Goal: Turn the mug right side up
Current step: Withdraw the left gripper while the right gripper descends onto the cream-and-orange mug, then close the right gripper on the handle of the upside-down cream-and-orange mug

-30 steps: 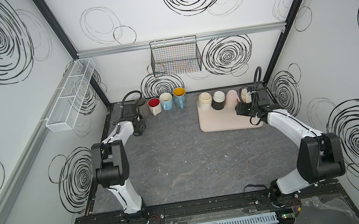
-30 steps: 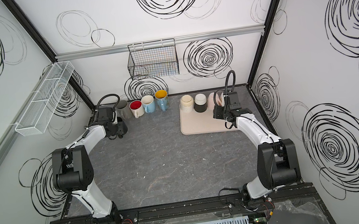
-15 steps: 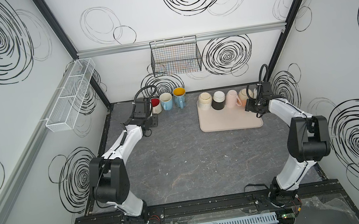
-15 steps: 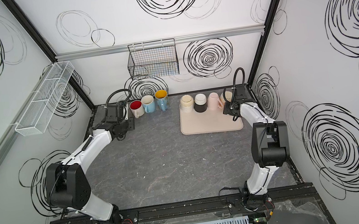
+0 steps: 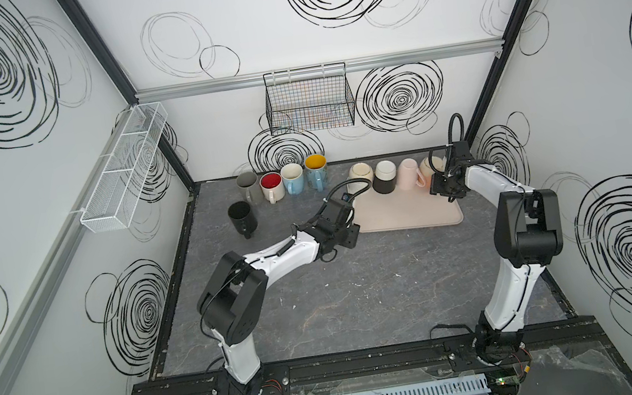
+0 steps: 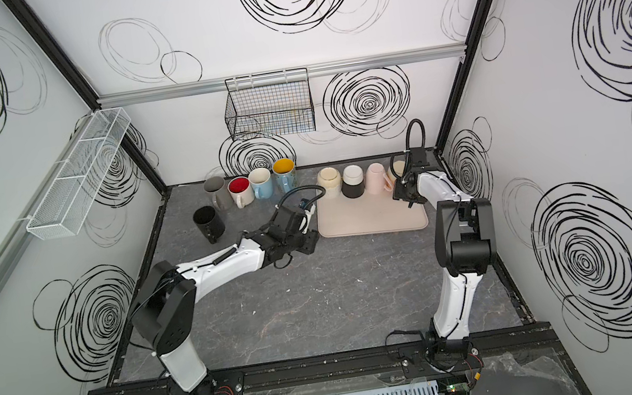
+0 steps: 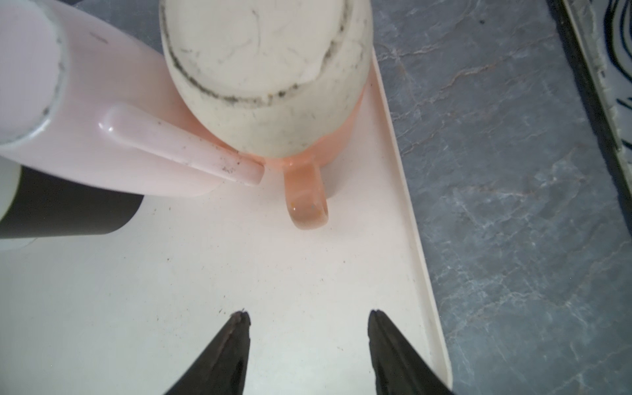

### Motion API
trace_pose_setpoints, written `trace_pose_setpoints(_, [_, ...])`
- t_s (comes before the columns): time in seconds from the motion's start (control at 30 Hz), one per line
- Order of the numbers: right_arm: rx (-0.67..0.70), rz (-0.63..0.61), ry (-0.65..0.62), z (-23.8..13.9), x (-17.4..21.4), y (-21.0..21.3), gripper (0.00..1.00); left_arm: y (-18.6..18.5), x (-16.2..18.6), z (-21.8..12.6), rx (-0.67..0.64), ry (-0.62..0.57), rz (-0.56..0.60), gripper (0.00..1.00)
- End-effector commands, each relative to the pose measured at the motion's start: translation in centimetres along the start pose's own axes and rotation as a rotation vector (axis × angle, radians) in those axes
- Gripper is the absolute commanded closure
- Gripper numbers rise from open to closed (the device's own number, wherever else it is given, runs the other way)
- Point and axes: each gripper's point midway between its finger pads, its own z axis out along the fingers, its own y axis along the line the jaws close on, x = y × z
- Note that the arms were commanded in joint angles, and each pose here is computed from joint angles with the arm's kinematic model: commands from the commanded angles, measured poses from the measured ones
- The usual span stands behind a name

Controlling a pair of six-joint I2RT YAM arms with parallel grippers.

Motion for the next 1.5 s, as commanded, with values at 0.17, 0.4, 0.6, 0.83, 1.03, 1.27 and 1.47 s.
trace_pose_setpoints(0.17, [0.067, -0.046, 0.015, 2.6, -0.9, -1.1, 0.43, -5.3, -2.4, 2.0, 0.158, -0.078, -0.032, 0.44])
trace_pose_setpoints(0.4, [0.124, -0.096, 0.036, 4.7, -1.1, -2.0, 0.48, -6.0, -1.8, 2.0, 0.178, -0.073, -0.029, 0.44])
trace_pose_setpoints(0.6, [0.125, -0.143, 0.037, 5.3, -0.9, -2.2, 0.59, -6.2, -0.8, 1.0, 0.168, -0.078, -0.019, 0.44])
trace_pose_setpoints(0.83, [0.114, -0.166, 0.018, 4.0, -0.6, -2.0, 0.88, -6.0, 1.0, 0.0, 0.160, -0.081, -0.034, 0.44])
trace_pose_setpoints(1.03, [0.099, -0.177, 0.015, 2.3, 0.7, -1.5, 0.98, -6.3, 1.3, -0.6, 0.166, -0.091, -0.035, 0.44])
trace_pose_setpoints(1.27, [0.076, -0.179, 0.026, 0.4, 3.6, -0.9, 1.00, -7.3, 1.6, -1.6, 0.178, -0.104, -0.022, 0.44])
trace_pose_setpoints(1.47, [0.048, -0.187, 0.012, -0.9, 4.8, 0.2, 1.00, -7.8, 2.3, -2.1, 0.177, -0.105, -0.021, 0.44])
